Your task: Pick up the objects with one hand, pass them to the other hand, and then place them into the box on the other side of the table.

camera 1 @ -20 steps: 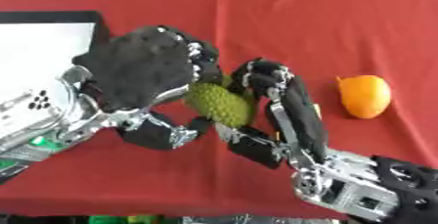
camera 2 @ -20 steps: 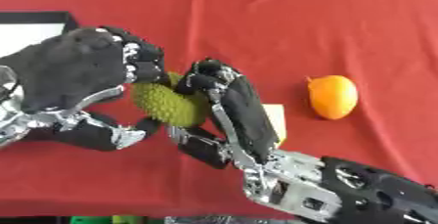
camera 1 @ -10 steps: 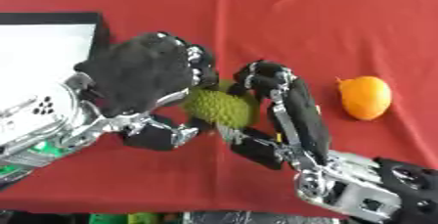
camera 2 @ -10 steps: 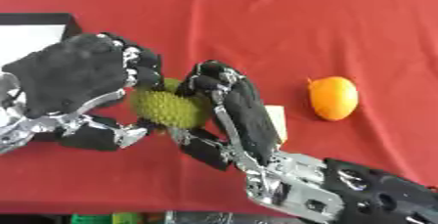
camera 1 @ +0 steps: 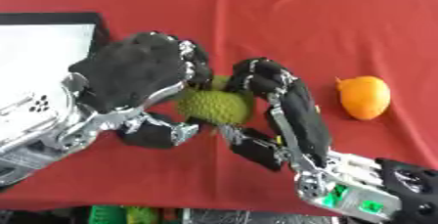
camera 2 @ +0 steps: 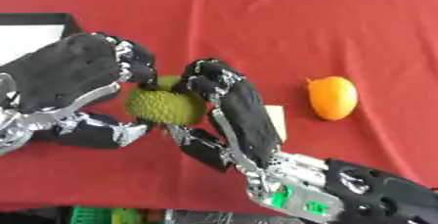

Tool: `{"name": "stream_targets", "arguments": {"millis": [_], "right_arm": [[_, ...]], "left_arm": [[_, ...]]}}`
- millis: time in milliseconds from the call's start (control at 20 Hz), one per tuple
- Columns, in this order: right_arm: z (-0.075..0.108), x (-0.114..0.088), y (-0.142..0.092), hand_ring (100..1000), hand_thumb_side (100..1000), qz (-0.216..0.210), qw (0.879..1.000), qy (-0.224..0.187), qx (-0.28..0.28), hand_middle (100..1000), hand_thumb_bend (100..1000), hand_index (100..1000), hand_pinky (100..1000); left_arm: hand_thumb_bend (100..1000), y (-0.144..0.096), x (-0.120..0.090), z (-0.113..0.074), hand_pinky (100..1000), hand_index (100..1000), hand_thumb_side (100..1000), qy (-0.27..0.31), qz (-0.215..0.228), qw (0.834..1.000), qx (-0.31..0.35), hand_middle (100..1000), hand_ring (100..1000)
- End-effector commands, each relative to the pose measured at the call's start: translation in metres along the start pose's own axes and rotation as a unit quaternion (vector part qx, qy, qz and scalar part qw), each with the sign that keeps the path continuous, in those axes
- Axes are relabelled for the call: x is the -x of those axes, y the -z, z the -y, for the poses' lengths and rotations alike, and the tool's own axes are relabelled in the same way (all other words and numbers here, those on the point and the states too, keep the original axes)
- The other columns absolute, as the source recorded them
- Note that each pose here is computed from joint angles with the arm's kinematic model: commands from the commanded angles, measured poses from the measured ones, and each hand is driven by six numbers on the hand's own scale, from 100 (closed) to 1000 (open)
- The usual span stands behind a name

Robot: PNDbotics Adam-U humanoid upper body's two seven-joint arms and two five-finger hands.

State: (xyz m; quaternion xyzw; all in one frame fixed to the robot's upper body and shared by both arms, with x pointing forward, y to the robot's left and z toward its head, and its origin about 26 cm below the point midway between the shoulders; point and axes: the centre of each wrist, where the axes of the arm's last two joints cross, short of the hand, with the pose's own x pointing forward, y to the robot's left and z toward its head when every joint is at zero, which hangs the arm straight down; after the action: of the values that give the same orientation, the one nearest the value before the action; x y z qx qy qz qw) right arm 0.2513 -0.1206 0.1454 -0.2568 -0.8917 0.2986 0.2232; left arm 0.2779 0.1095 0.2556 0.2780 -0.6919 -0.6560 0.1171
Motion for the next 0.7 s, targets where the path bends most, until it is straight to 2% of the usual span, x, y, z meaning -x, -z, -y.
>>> {"name": "stream_targets", "arguments": {"millis": [50, 150, 250, 700], "right_arm": [[0.006, 0.001, 0.003, 724, 100, 0.004, 1.000, -0.023, -0.007, 553, 623, 592, 401], [0.006, 0.001, 0.003, 745, 100, 0.000, 0.999, -0.032, -0.013, 578, 562, 626, 419], [0.006, 0.001, 0.002, 771, 155, -0.007, 0.999, -0.040, -0.019, 609, 511, 666, 438], [0.006, 0.003, 0.000, 898, 418, -0.046, 0.995, -0.083, -0.037, 761, 385, 837, 529]], "left_arm": [[100, -0.004, 0.006, -0.013, 431, 510, 246, -0.005, -0.013, 1.000, -0.027, 444, 460], [100, -0.004, 0.007, -0.013, 426, 509, 245, -0.011, -0.016, 0.999, -0.033, 444, 458], [100, -0.005, 0.008, -0.013, 422, 504, 247, -0.015, -0.021, 0.999, -0.038, 445, 457], [100, -0.016, 0.019, -0.009, 420, 504, 243, -0.013, -0.052, 0.997, -0.051, 448, 455]]}}
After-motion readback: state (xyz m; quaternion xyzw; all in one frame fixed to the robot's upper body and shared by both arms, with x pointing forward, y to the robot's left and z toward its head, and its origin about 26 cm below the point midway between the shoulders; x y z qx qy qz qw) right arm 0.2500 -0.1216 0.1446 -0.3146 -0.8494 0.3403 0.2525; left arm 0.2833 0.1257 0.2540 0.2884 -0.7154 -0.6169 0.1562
